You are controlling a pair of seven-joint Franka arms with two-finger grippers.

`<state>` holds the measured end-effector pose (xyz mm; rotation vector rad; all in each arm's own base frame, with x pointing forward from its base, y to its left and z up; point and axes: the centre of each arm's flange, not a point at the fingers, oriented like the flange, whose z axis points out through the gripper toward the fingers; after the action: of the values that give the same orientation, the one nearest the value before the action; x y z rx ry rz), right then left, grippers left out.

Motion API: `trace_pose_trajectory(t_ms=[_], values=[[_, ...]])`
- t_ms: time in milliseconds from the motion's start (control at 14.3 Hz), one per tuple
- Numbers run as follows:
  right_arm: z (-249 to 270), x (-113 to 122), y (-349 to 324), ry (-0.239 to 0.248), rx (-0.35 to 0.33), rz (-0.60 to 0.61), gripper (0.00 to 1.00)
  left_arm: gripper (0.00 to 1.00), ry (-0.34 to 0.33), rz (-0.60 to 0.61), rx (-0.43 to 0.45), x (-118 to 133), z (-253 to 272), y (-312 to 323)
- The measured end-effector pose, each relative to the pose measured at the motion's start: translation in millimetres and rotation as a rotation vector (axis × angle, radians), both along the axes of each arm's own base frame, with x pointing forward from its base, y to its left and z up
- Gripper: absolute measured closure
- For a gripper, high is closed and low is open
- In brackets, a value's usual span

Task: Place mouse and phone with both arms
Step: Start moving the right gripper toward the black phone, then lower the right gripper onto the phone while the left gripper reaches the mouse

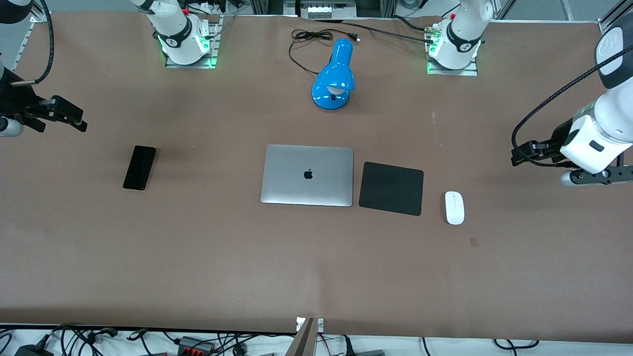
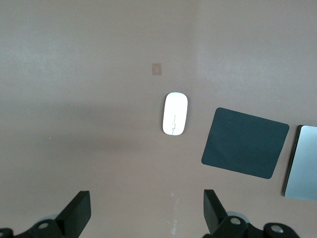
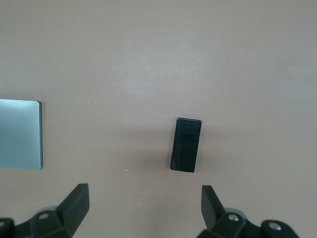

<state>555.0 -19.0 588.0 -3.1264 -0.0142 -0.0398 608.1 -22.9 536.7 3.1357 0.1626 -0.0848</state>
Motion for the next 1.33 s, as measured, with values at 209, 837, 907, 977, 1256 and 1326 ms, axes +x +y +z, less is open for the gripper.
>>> trace_pose_trajectory(t_ms=[209, 837, 907, 977, 1256, 1326], values=[[0.0, 0.0, 0.1, 0.000, 0.000, 0.000, 0.00, 0.00, 0.000, 0.000, 0.000, 0.0, 0.0, 0.0], [-15.2, 3.9, 3.8, 0.030, -0.008, 0.009, 0.00, 0.00, 0.000, 0.000, 0.000, 0.0, 0.0, 0.1], [-22.6, 5.1, 2.6, 0.043, -0.021, 0.011, 0.00, 0.00, 0.000, 0.000, 0.000, 0.0, 0.0, 0.1], [-31.8, 8.2, 1.3, 0.052, -0.035, 0.010, 0.00, 0.00, 0.000, 0.000, 0.000, 0.0, 0.0, 0.0], [-75.6, 24.3, 1.2, 0.070, -0.047, -0.001, 0.00, 0.00, -0.001, -0.018, -0.003, 2.7, -1.7, 0.9], [-88.3, 25.7, 0.4, 0.076, -0.055, -0.001, 0.00, 0.00, 0.005, -0.026, -0.006, 4.9, -6.4, 2.2]])
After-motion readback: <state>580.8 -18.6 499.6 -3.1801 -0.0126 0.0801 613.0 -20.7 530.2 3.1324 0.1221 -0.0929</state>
